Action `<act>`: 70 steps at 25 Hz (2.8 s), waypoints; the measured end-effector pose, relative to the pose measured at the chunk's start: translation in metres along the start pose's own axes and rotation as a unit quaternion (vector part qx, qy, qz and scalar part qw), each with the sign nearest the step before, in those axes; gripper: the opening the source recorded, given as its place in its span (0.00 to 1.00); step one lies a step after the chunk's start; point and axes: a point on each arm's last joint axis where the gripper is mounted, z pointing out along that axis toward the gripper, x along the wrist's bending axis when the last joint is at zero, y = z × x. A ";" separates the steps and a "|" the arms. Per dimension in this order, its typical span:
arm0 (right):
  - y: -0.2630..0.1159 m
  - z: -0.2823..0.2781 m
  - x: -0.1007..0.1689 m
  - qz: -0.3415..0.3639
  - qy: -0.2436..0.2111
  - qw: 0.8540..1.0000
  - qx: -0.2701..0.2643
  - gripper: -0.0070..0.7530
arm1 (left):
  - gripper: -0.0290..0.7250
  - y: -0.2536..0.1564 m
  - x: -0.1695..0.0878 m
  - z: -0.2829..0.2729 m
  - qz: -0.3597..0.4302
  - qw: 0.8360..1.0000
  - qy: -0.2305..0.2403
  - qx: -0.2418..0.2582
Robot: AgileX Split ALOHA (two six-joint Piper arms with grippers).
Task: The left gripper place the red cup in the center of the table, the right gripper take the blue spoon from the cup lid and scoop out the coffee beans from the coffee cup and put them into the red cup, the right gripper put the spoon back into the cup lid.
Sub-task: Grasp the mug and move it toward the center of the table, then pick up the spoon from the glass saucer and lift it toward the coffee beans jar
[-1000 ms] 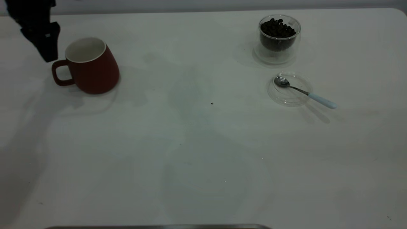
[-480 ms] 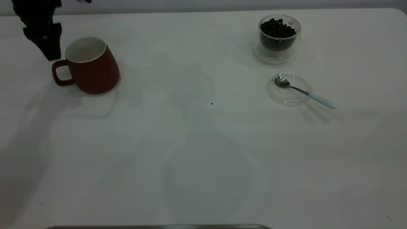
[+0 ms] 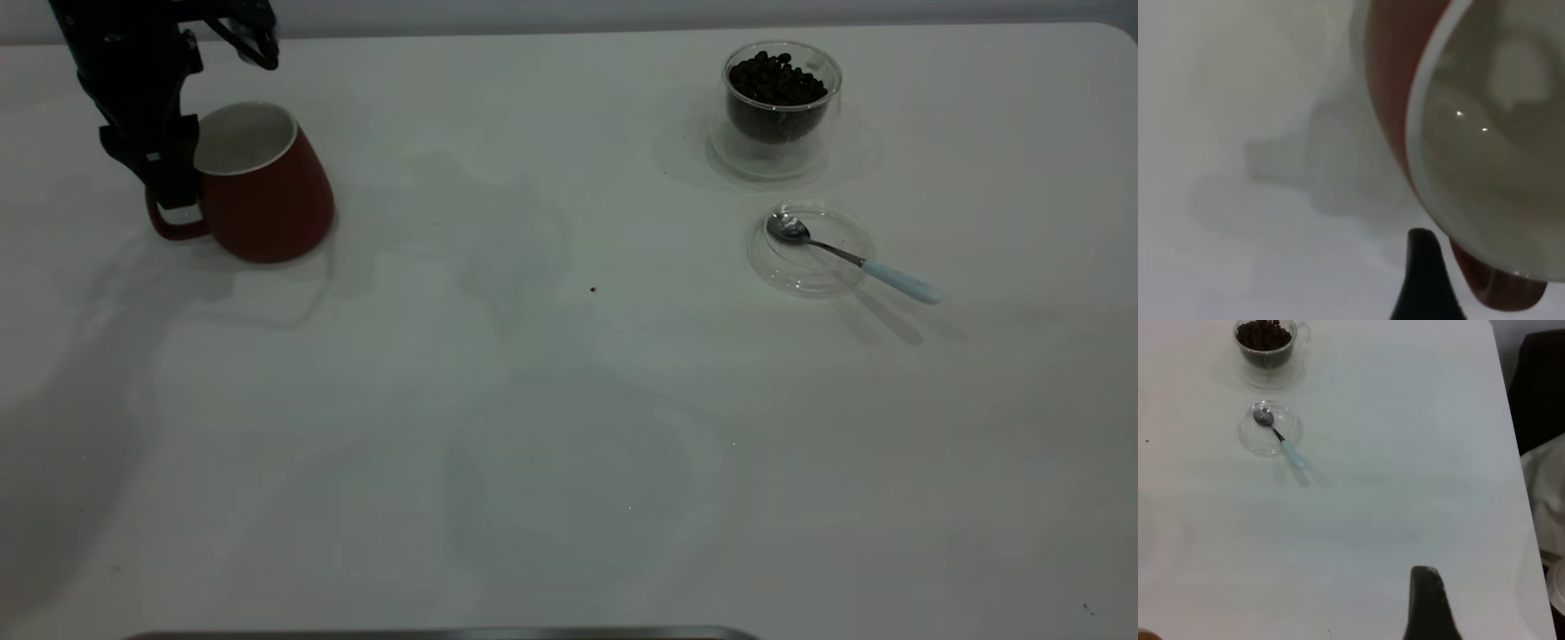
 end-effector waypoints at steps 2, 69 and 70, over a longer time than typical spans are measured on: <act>0.000 0.000 0.000 0.000 0.000 1.000 0.000 0.70 | 0.82 0.007 -0.001 -0.001 0.019 1.000 0.011 -0.005; 0.000 0.000 0.000 0.000 0.000 1.000 0.000 0.70 | 0.82 -0.261 -0.393 -0.282 -0.340 0.805 0.143 -0.465; 0.000 0.000 0.000 0.000 0.000 1.000 0.000 0.70 | 0.82 -0.259 -0.394 -0.276 -0.349 0.806 0.141 -0.457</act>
